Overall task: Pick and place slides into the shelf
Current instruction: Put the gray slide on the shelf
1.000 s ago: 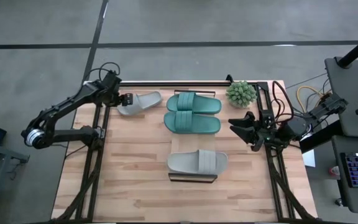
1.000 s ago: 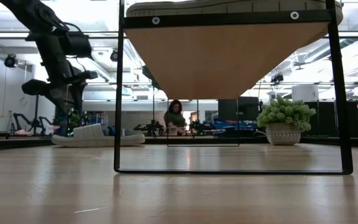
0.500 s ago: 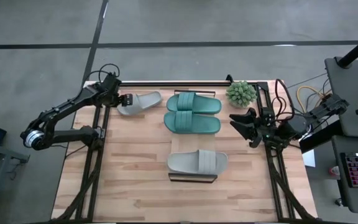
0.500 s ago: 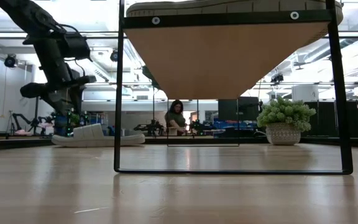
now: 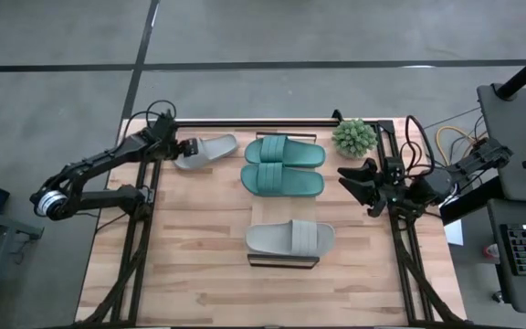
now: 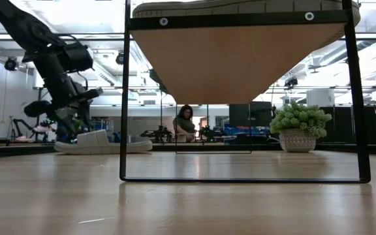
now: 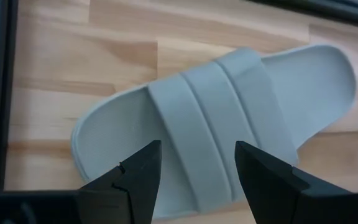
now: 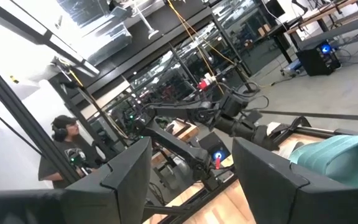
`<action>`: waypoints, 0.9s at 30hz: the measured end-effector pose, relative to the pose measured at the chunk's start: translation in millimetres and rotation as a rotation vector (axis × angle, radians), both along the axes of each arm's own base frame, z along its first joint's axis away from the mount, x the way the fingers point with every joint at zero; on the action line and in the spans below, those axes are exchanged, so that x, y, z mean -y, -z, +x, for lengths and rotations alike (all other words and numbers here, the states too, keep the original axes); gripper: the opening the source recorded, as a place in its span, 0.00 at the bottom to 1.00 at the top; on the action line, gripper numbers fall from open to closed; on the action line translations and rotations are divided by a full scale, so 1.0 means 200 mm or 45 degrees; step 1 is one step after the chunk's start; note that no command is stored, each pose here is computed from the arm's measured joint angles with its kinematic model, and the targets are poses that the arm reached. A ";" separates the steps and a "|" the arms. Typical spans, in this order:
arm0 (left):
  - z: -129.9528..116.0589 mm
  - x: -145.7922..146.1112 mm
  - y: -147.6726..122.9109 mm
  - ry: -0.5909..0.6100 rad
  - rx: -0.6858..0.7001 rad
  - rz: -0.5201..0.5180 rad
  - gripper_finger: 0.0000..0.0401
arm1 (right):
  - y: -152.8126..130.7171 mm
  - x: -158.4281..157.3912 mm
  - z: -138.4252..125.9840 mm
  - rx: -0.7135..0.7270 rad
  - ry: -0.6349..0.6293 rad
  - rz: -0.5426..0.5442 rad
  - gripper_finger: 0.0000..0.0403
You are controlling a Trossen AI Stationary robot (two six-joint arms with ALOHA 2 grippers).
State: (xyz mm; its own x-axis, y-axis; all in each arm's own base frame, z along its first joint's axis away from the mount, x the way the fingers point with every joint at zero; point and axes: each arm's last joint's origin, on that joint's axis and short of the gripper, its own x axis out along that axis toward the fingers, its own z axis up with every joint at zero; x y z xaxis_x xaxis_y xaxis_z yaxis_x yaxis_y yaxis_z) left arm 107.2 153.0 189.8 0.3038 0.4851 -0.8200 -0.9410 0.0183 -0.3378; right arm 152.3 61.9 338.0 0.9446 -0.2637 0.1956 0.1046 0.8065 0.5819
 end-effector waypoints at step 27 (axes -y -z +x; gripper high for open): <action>-0.01 0.01 0.13 -0.062 0.138 0.061 0.47 | -0.01 0.01 -0.02 0.023 -0.001 0.013 0.53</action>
State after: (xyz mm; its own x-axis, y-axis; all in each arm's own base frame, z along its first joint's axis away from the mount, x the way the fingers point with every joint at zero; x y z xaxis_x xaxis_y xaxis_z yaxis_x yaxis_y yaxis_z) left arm 105.9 150.3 163.3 0.3646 0.5391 -0.7593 -0.8992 -0.0081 -0.4375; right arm 148.1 59.6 340.9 0.9410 -0.2652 0.2102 0.0934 0.8004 0.5921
